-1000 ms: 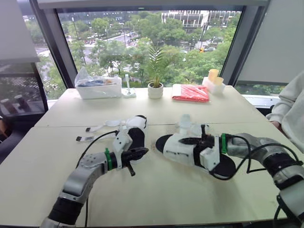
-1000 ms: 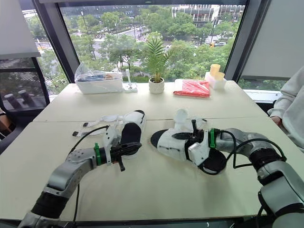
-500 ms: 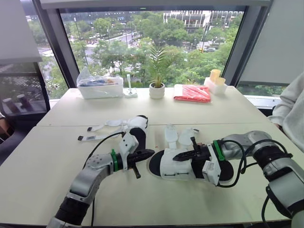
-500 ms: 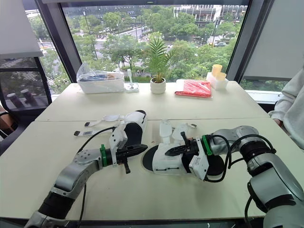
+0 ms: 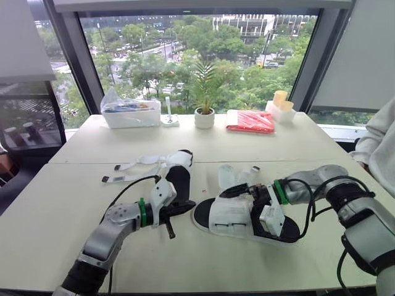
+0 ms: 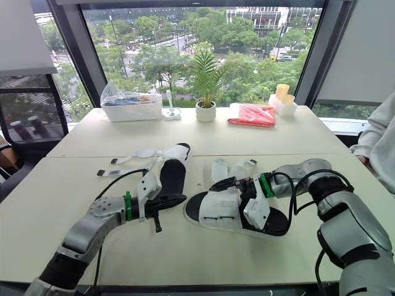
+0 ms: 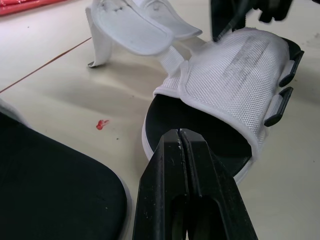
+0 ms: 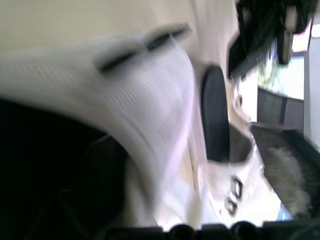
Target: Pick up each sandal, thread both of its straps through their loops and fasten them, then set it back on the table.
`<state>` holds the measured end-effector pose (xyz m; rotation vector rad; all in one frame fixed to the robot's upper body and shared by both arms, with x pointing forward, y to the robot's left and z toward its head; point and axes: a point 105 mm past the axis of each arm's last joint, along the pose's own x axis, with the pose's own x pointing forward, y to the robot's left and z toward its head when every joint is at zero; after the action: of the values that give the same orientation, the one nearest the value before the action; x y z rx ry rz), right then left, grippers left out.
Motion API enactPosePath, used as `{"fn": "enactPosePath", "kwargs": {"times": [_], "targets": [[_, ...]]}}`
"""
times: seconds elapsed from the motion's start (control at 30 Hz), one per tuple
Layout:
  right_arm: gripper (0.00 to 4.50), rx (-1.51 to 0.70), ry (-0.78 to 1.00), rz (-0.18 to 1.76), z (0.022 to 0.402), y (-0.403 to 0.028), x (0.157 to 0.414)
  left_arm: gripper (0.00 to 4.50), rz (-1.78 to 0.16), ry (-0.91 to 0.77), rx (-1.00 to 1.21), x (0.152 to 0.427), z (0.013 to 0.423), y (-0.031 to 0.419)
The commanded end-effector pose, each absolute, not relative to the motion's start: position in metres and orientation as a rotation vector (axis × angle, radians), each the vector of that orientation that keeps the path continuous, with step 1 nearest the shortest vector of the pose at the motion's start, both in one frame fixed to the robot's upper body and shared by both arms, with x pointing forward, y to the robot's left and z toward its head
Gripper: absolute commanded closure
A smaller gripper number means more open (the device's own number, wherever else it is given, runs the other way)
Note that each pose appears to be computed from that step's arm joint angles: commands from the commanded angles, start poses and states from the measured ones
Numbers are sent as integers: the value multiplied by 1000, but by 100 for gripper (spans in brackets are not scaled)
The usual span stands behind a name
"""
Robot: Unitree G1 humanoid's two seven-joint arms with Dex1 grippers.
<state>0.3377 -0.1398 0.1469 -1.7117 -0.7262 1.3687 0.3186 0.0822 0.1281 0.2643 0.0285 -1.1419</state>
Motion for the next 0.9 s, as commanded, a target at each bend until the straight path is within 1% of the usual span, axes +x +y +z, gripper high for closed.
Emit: {"fn": "enactPosePath", "kwargs": {"times": [0.03,0.13,0.27,0.37,0.5,0.7,0.9], "targets": [[3,-1715,-556,1291,153,-166,343,450,-1208,-20,326,321,134,76],[3,-1667,-397,1244,156,-181,333,450,-1282,-17,355,322,131,69],[3,-1424,-209,1155,167,-187,313,450,-1374,1,390,326,121,56],[3,-1202,-122,1116,179,-180,295,450,-1437,4,407,330,116,43],[3,-1122,-36,1015,190,-185,286,450,-1507,7,421,334,113,25],[3,-1024,-2,894,199,-187,277,450,-1569,27,508,338,103,10],[3,-918,-5,830,205,-183,275,450,-1587,27,541,340,98,6]]}}
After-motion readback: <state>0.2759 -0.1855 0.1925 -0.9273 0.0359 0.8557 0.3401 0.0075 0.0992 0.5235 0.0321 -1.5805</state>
